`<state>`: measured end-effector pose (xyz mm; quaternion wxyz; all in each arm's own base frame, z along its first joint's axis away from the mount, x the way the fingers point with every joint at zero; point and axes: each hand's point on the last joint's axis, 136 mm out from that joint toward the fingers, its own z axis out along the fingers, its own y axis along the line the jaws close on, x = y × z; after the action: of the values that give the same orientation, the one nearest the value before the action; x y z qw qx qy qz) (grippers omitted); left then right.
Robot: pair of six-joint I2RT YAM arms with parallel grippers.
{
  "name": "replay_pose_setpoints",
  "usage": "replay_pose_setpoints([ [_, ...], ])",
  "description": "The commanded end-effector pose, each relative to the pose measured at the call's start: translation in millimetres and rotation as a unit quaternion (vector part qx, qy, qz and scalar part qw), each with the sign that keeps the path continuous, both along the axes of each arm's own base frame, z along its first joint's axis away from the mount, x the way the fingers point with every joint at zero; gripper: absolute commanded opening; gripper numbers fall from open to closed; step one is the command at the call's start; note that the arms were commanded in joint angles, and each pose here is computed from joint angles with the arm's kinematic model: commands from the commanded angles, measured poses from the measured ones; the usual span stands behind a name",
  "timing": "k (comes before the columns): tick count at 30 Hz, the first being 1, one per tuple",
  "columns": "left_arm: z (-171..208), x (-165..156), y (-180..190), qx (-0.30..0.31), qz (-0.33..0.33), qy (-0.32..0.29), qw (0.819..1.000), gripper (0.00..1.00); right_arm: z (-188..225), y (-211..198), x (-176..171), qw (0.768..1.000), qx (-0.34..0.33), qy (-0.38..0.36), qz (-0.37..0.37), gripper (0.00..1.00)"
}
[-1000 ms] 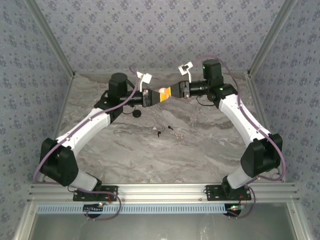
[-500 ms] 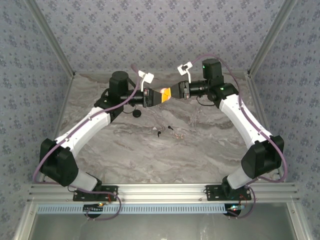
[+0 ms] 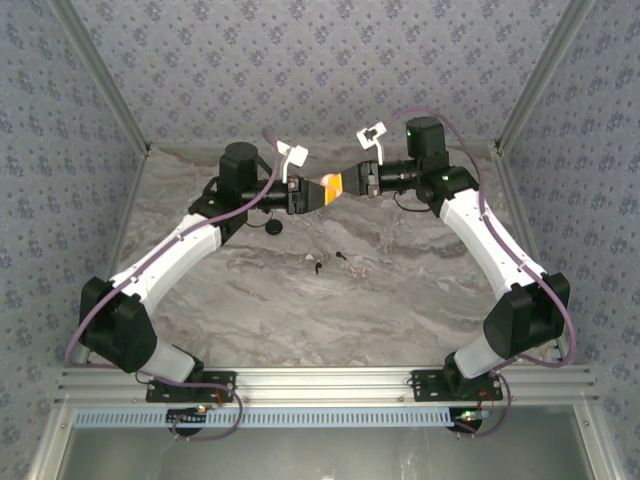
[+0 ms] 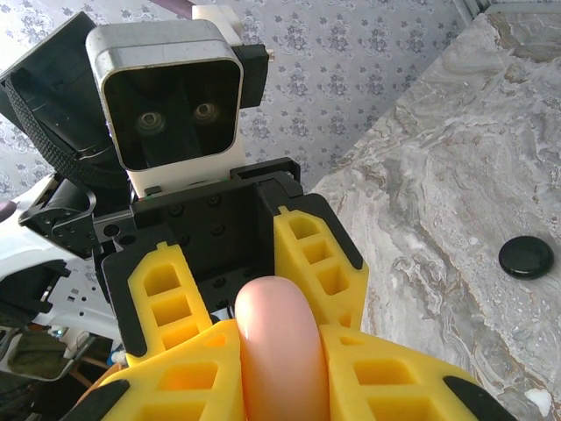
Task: Insert wireless bluetooth earbuds into charging case
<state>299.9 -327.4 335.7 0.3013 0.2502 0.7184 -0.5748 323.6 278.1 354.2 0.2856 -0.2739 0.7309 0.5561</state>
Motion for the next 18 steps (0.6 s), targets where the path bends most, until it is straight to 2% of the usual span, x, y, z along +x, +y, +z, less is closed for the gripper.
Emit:
replay_pose_setpoints([
  [1,13.0,-1.2,-0.8,-0.011,0.003,-0.02,1.0,0.41,26.4,-2.8,-8.0,0.999,0.018,-0.028,0.004,0.23],
  [9,14.4,0.7,-3.2,-0.019,0.001,-0.02,1.0,0.4,24.0,-0.9,-10.1,0.999,0.018,-0.027,0.01,0.23],
  [15,12.2,-0.2,-4.5,-0.016,-0.004,-0.019,1.0,0.13,23.5,-1.6,-9.5,1.0,0.015,-0.027,0.005,0.24],
  [18,8.7,1.2,-3.7,-0.004,0.002,-0.023,1.0,0.1,22.2,-3.8,-9.4,1.0,0.006,-0.03,-0.004,0.28],
])
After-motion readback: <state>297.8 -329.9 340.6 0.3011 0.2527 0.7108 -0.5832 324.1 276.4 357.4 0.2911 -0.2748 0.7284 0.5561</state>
